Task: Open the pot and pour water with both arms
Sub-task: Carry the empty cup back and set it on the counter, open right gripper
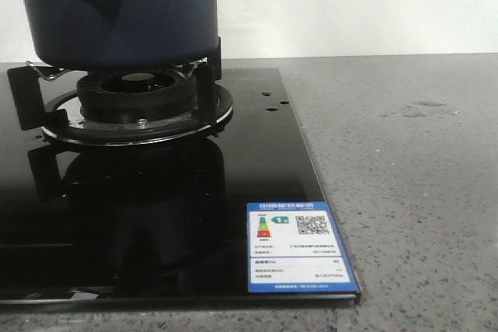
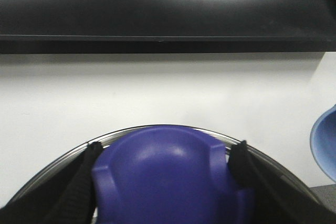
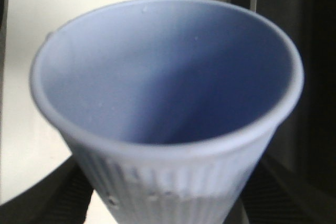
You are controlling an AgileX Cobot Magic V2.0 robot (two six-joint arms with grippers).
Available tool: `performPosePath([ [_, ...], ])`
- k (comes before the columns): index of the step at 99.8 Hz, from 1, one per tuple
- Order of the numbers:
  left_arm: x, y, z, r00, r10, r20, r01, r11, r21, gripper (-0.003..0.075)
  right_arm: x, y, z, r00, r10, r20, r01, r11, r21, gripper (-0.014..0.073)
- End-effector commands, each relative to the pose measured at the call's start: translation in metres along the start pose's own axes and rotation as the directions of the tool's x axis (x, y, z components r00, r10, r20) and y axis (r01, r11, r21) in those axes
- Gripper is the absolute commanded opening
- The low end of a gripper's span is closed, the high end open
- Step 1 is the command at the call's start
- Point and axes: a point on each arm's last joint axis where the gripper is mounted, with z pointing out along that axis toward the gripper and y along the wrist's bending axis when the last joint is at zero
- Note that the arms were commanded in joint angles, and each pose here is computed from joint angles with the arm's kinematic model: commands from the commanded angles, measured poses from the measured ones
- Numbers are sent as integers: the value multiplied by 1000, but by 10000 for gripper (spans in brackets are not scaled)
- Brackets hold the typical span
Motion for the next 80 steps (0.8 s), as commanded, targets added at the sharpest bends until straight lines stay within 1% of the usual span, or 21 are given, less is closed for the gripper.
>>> performPosePath([
  [1, -26, 2, -8, 987, -6, 161, 9, 1000, -18, 373, 5, -30, -17, 991, 135, -6, -134, 987, 86, 314],
  [11, -26, 2, -8, 987, -6, 161, 9, 1000, -18, 373, 8, -30, -17, 963, 270, -21, -268, 959, 89, 314],
  [23, -26, 2, -8, 987, -6, 161, 9, 1000, -18, 373, 11, -32, -21, 906, 423, -25, -419, 903, 90, 314],
  [30, -26, 2, -8, 987, -6, 161, 9, 1000, -18, 373, 13, -32, -23, 853, 521, -34, -517, 851, 88, 314],
  [35, -26, 2, -8, 987, -6, 161, 9, 1000, -18, 373, 17, -34, -25, 796, 604, -35, -600, 795, 86, 314],
  [37, -26, 2, -8, 987, -6, 161, 9, 1000, -18, 373, 18, -35, -26, 783, 621, -35, -617, 782, 87, 314],
  [42, -26, 2, -8, 987, -6, 161, 9, 1000, -18, 373, 24, -38, -29, 731, 681, -41, -676, 731, 90, 314],
  [49, -26, 2, -8, 987, -6, 161, 9, 1000, -18, 373, 34, -42, -34, 666, 744, -48, -739, 667, 96, 314],
  [51, -26, 2, -8, 987, -6, 161, 9, 1000, -18, 373, 37, -42, -35, 653, 756, -50, -750, 655, 97, 314],
  [53, -26, 2, -8, 987, -6, 161, 9, 1000, -18, 373, 40, -43, -37, 630, 775, -49, -770, 632, 95, 314],
  [59, -26, 2, -8, 987, -6, 161, 9, 1000, -18, 373, 48, -44, -43, 586, 809, -42, -804, 587, 91, 314],
  [63, -26, 2, -8, 987, -6, 161, 9, 1000, -18, 373, 54, -43, -48, 560, 828, -36, -823, 561, 88, 314],
  [69, -26, 2, -8, 987, -6, 161, 9, 1000, -18, 373, 61, -41, -57, 535, 845, -12, -842, 535, 75, 314],
  [72, -26, 2, -8, 987, -6, 161, 9, 1000, -18, 373, 65, -36, -61, 526, 851, -12, -848, 525, 67, 314],
  [80, -26, 2, -8, 987, -6, 161, 9, 1000, -18, 373, 76, -26, -71, 473, 881, 5, -880, 472, 54, 314],
])
